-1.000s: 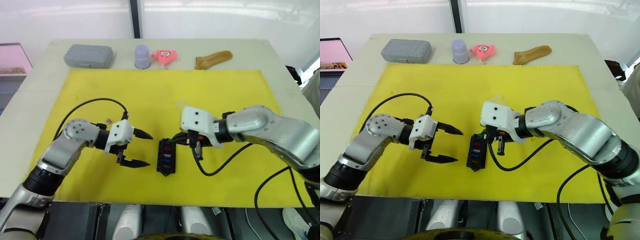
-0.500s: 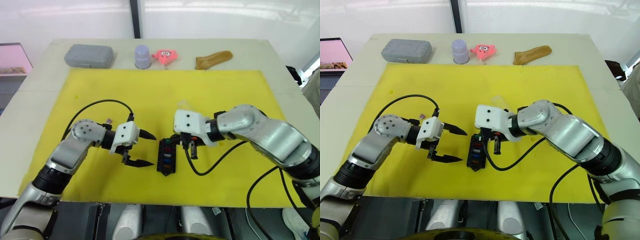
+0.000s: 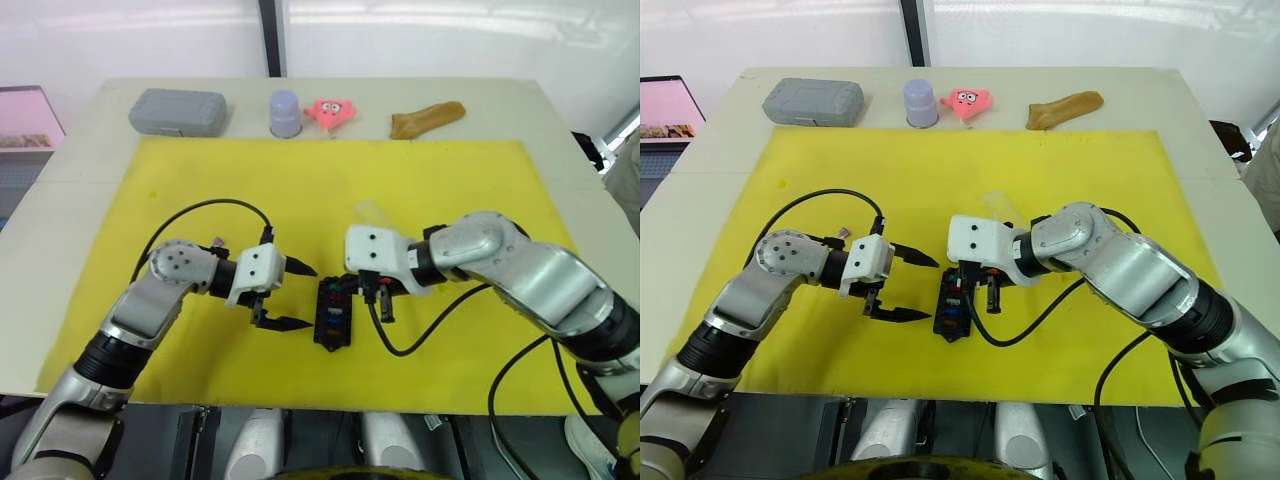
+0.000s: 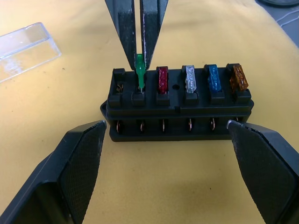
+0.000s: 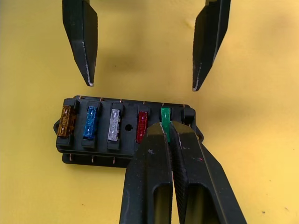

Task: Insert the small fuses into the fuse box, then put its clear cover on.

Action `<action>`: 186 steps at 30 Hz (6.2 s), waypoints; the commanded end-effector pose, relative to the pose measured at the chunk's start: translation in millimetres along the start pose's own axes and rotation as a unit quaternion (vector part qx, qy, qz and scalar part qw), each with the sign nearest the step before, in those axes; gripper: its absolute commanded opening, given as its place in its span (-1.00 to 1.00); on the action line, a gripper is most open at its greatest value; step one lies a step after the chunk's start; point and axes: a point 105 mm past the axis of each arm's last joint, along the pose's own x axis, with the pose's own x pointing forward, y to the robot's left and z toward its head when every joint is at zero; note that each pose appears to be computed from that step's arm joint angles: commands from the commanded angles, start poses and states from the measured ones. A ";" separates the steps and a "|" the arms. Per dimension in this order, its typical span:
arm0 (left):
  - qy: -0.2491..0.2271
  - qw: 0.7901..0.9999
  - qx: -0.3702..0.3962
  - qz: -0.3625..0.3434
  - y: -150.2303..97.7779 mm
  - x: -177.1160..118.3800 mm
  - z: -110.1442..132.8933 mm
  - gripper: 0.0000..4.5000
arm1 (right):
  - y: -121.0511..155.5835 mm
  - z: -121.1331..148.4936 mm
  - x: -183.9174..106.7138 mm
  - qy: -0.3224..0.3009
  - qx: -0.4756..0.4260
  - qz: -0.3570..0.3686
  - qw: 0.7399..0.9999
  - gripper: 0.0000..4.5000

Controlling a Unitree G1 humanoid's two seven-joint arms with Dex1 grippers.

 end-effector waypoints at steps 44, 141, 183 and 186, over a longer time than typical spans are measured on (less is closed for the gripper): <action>-0.012 1.000 0.012 0.013 5.1 3.3 11.8 0.95 | -9.2 22.3 -9.6 -0.009 -0.019 0.005 1.000 -1.00; -0.018 1.000 0.007 0.018 7.9 -3.2 11.4 1.00 | -2.8 22.4 -26.7 -0.235 0.013 0.001 0.972 0.68; -0.055 0.990 -0.057 0.114 22.4 -24.4 12.2 1.00 | -2.0 -5.4 -33.3 -0.279 0.092 -0.090 0.952 -0.97; -0.094 0.970 -0.120 0.191 24.2 -49.2 13.1 1.00 | -3.6 -15.2 -68.4 -0.264 0.111 -0.144 0.947 -0.97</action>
